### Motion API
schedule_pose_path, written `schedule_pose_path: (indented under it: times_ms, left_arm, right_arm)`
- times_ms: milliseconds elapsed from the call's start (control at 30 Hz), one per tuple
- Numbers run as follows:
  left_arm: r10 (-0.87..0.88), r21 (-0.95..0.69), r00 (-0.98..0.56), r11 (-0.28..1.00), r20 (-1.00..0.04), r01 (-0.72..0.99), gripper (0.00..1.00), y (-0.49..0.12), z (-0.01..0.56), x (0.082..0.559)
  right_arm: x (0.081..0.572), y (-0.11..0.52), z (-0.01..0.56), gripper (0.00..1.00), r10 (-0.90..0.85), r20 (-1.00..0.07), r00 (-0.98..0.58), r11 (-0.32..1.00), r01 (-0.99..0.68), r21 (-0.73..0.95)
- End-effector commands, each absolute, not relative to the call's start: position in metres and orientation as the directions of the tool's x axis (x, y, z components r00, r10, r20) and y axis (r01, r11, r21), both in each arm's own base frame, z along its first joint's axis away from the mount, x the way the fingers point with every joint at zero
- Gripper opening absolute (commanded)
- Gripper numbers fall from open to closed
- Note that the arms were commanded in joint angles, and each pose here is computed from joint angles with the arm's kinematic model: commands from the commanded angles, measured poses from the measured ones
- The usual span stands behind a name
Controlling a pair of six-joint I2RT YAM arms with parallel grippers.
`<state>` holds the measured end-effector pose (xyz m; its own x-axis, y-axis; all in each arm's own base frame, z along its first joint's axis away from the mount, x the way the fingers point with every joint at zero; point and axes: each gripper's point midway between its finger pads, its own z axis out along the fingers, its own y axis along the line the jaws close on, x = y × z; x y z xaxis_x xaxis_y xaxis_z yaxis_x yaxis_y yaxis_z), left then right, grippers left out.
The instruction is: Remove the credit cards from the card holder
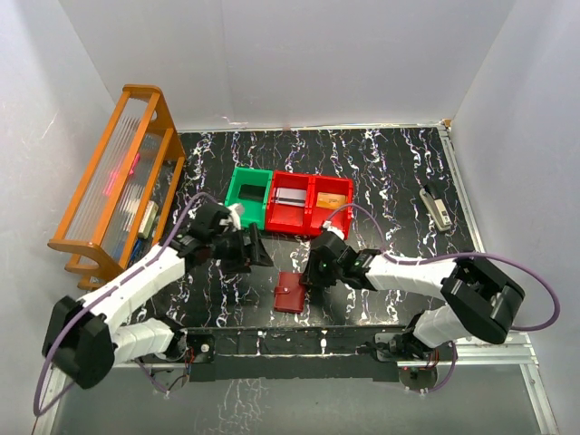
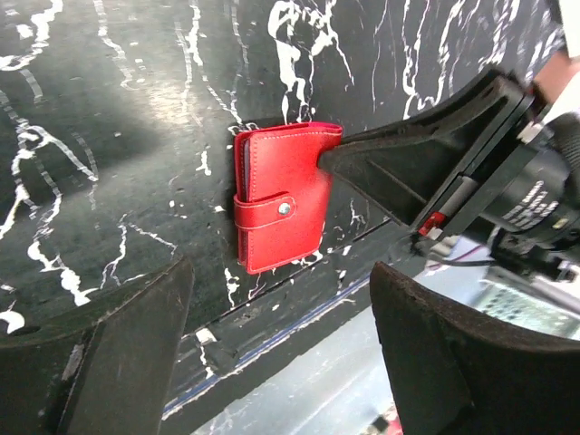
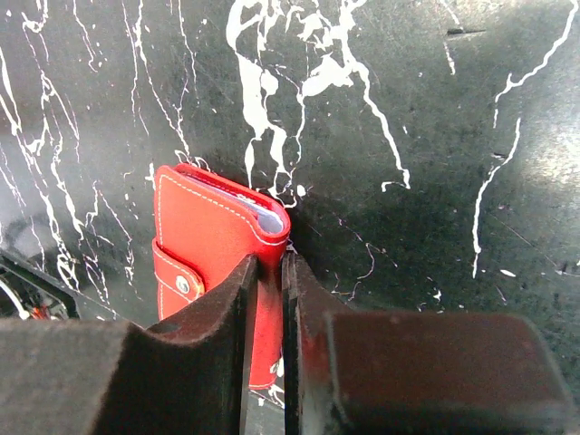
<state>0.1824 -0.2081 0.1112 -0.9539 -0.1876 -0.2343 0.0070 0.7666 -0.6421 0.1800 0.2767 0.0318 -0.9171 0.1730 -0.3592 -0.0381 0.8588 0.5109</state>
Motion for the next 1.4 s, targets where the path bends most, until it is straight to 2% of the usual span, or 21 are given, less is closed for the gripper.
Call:
schedule_pose_path:
  times_ms: [0,267,567,800,1000,1100,1367]
  left_arm:
    - [-0.052,-0.495,-0.957,0.863,-0.284,0.100,0.75,-0.219,0.102,0.177]
    - [0.097,-0.361,-0.956,0.911,-0.278,0.198,0.69,-0.255,0.073,0.173]
    - [0.225,-0.309,-0.940,0.902,-0.256,0.301,0.59,-0.294,0.053,0.161]
    - [0.267,-0.225,-0.940,0.923,-0.210,0.313,0.43,-0.277,0.033,0.150]
    - [0.259,-0.201,-0.939,0.931,-0.225,0.305,0.37,-0.263,0.032,0.146]
    - [0.253,-0.217,-0.939,0.928,-0.231,0.304,0.31,-0.266,0.032,0.147]
    - [0.247,-0.247,-0.935,0.918,-0.254,0.309,0.28,-0.275,0.038,0.150]
  right_arm:
    - [0.190,0.271,0.039,0.11,0.229,-0.381,-0.896,0.849,-0.008,0.528]
    - [0.191,0.265,0.048,0.12,0.309,-0.346,-0.886,0.795,0.041,0.605]
    - [0.184,0.268,0.054,0.15,0.353,-0.283,-0.892,0.726,0.071,0.684]
    - [0.181,0.268,0.061,0.20,0.360,-0.271,-0.893,0.703,0.069,0.708]
    - [0.173,0.273,0.073,0.38,0.358,-0.223,-0.907,0.662,0.079,0.746]
    - [0.164,0.278,0.073,0.47,0.339,-0.184,-0.922,0.633,0.080,0.770]
    - [0.156,0.272,0.050,0.49,0.316,-0.143,-0.938,0.681,0.119,0.723]
